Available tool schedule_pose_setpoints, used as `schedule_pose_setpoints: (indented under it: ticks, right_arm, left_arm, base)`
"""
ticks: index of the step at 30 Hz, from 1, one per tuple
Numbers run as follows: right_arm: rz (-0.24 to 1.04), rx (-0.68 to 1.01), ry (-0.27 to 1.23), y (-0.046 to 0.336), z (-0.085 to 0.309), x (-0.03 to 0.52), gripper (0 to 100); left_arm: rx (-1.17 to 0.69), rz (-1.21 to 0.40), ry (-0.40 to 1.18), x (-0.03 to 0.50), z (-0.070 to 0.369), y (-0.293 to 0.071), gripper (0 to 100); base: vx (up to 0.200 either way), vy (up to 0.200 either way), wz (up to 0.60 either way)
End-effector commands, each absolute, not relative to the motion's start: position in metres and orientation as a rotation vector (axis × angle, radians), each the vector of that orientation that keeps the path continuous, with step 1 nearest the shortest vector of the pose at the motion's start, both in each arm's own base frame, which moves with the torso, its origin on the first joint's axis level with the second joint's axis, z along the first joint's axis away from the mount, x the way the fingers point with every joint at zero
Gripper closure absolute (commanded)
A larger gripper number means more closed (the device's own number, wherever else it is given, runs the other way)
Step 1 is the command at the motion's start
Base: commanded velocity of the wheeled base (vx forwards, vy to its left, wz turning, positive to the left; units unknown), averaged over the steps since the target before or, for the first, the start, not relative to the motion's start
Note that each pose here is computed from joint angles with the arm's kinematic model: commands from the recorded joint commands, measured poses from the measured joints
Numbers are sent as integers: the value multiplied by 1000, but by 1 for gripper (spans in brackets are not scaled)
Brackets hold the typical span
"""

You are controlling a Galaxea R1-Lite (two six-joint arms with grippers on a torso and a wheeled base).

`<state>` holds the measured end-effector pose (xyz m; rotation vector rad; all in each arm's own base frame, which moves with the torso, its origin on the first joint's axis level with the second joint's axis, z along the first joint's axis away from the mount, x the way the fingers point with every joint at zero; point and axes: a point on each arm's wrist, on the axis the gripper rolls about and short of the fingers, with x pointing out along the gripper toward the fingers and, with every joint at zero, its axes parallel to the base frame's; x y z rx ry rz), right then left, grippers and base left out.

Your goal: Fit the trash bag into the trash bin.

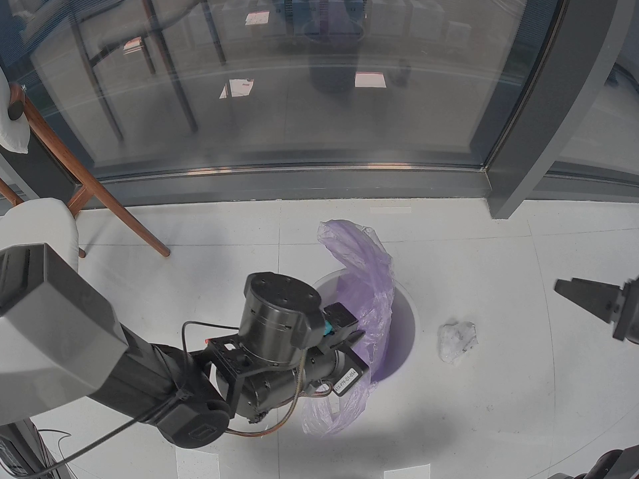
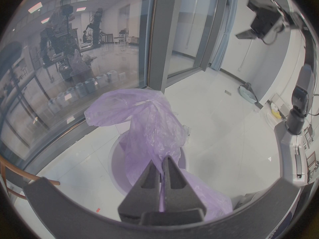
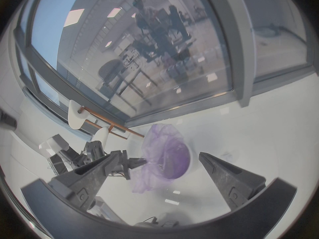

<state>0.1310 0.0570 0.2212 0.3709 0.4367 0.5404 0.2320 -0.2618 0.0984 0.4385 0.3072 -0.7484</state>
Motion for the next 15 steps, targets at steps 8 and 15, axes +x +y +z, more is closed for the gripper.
schedule_pose_setpoints:
  ticks: [8,15]
  right_arm:
    - [602,314,783,215,152,279,0]
    - [560,107,719,219,133,304,0]
  left_arm:
    - [701,-684,288,202,83,-301,100]
    - [705,-681,292,202,82,-300,100]
  base:
    - [0,0,0]
    - [0,0,0]
